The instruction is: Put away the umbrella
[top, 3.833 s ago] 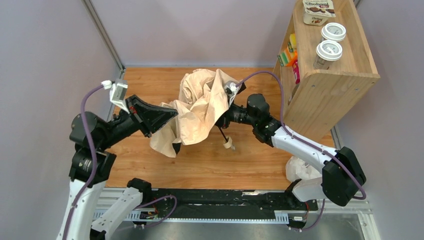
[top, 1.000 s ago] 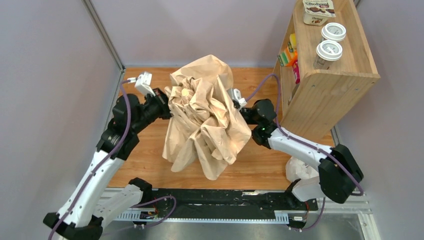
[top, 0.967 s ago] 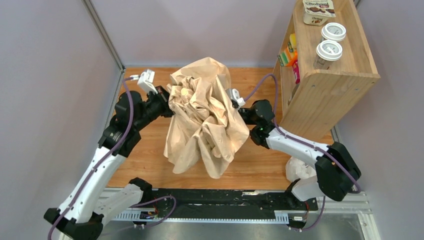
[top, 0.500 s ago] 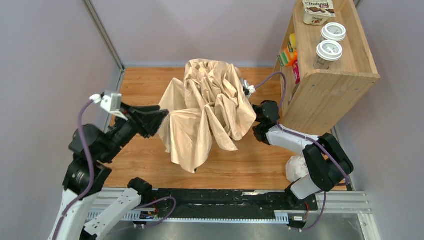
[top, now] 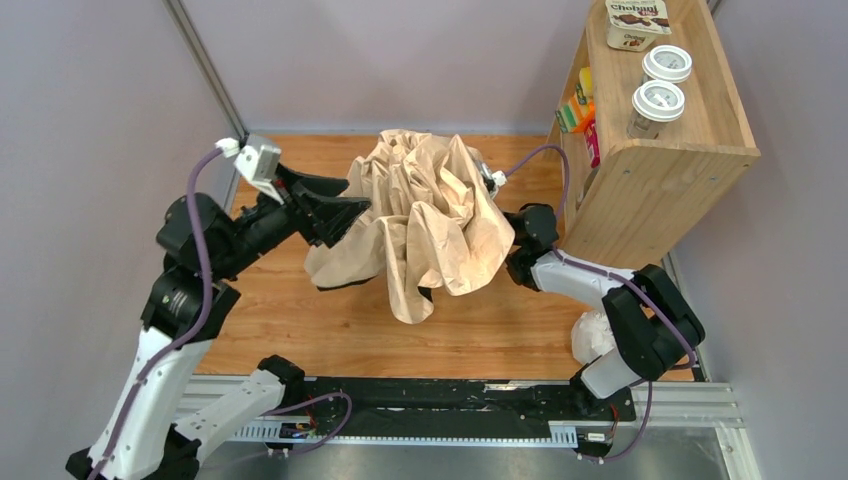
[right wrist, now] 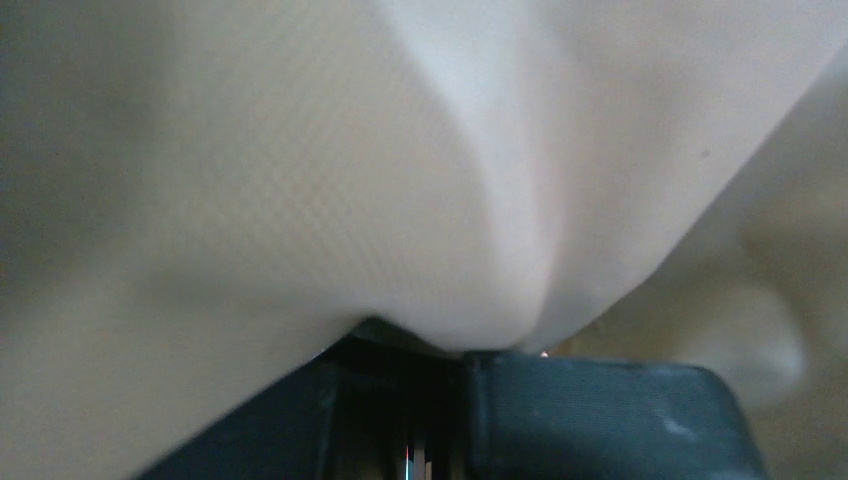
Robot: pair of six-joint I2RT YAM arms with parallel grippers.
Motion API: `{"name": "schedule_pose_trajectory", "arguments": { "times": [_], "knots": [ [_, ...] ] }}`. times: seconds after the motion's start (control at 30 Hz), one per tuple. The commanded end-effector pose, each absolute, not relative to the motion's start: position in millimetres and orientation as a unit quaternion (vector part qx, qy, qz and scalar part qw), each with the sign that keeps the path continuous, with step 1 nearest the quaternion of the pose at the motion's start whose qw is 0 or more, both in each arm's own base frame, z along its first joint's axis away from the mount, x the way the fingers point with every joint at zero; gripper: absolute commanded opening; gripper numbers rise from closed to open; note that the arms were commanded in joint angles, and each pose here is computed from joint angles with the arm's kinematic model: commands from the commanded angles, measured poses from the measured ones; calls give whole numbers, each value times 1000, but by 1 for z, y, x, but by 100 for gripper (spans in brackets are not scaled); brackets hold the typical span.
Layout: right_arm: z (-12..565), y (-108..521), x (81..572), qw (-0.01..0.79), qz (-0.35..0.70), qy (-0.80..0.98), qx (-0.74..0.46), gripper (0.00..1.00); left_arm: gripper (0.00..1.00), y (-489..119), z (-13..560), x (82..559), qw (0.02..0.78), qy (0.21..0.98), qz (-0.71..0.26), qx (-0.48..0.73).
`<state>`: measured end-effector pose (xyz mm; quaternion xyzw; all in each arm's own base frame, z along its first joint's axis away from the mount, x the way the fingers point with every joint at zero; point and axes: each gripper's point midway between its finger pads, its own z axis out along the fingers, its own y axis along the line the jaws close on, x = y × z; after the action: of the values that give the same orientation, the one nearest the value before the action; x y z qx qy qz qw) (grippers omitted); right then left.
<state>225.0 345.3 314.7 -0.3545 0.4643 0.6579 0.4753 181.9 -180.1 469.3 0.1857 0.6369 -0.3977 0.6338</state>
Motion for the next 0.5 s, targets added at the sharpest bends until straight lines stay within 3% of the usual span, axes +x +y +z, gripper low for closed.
{"name": "schedule_pose_trajectory", "arguments": {
  "times": [0.0, 0.13, 0.33, 0.47],
  "knots": [
    [356, 342, 215, 514, 664, 392, -376, 0, 69, -205, 488, 186, 630, 600, -437, 230],
    [356, 342, 214, 510, 664, 392, -381, 0, 70, -211, 488, 206, 621, 618, -433, 212],
    [355, 346, 217, 507, 661, 402, -380, 0, 70, -250, 493, 201, 560, 580, -531, 261],
    [348, 353, 215, 502, 653, 409, -392, 0, 71, -258, 485, 216, 556, 584, -536, 252]
  ]
}}
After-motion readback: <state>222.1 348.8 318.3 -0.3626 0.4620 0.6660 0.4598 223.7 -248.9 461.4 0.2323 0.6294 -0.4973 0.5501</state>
